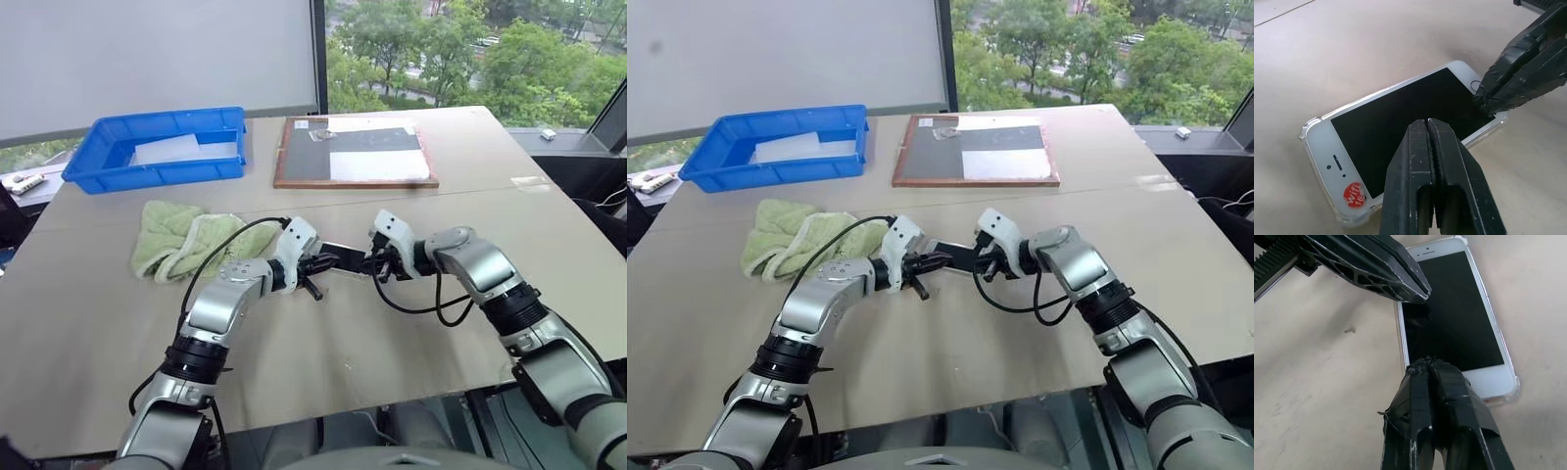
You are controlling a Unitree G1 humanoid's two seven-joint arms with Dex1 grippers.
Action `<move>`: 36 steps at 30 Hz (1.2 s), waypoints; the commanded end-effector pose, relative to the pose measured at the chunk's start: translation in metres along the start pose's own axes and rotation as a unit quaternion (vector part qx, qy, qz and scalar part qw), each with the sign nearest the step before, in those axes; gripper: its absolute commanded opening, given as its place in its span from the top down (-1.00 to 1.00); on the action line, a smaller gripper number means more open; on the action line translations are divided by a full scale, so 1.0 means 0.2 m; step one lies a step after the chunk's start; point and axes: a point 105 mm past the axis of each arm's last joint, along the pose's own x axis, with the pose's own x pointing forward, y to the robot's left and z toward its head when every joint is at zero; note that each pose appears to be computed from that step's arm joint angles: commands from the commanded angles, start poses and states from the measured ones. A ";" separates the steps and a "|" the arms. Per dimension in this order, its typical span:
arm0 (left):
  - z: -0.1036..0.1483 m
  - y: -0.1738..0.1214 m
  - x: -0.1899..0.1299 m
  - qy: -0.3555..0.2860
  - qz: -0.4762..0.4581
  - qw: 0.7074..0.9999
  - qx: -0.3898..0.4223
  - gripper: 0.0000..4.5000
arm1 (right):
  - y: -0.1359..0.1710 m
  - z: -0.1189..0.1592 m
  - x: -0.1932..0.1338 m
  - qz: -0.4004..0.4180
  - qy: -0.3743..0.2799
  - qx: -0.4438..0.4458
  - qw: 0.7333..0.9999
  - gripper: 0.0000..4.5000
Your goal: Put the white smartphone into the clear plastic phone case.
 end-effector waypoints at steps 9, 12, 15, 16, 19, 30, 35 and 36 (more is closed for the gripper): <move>0.04 -0.01 0.00 -0.008 -0.003 1.000 0.012 0.97 | 0.06 -0.61 0.10 0.001 0.190 0.115 0.975 1.00; 0.04 0.00 0.00 -0.008 -0.002 1.000 0.011 0.97 | 0.07 -0.63 0.10 0.001 0.193 0.119 0.974 1.00; 0.04 -0.01 -0.01 -0.008 -0.002 1.000 0.011 0.97 | 0.06 -0.57 0.11 -0.006 0.153 0.119 0.981 1.00; 0.03 -0.01 -0.01 -0.008 -0.001 1.000 0.010 0.97 | 0.05 -0.52 0.11 -0.011 0.125 0.119 0.985 1.00; 0.03 -0.01 -0.01 -0.009 0.002 1.000 0.008 0.97 | 0.01 -0.35 0.08 -0.039 0.035 0.100 0.994 1.00; 0.00 -0.01 -0.02 -0.007 0.004 1.000 0.000 0.97 | -0.09 -0.41 -0.02 -0.144 0.067 0.162 0.974 1.00; 0.01 0.00 -0.02 -0.006 0.003 1.000 0.002 0.97 | -0.02 -0.47 0.03 -0.120 0.096 0.165 0.974 1.00; 0.01 0.00 -0.02 -0.006 0.003 1.000 0.002 0.97 | -0.01 -0.48 0.03 -0.115 0.100 0.160 0.975 1.00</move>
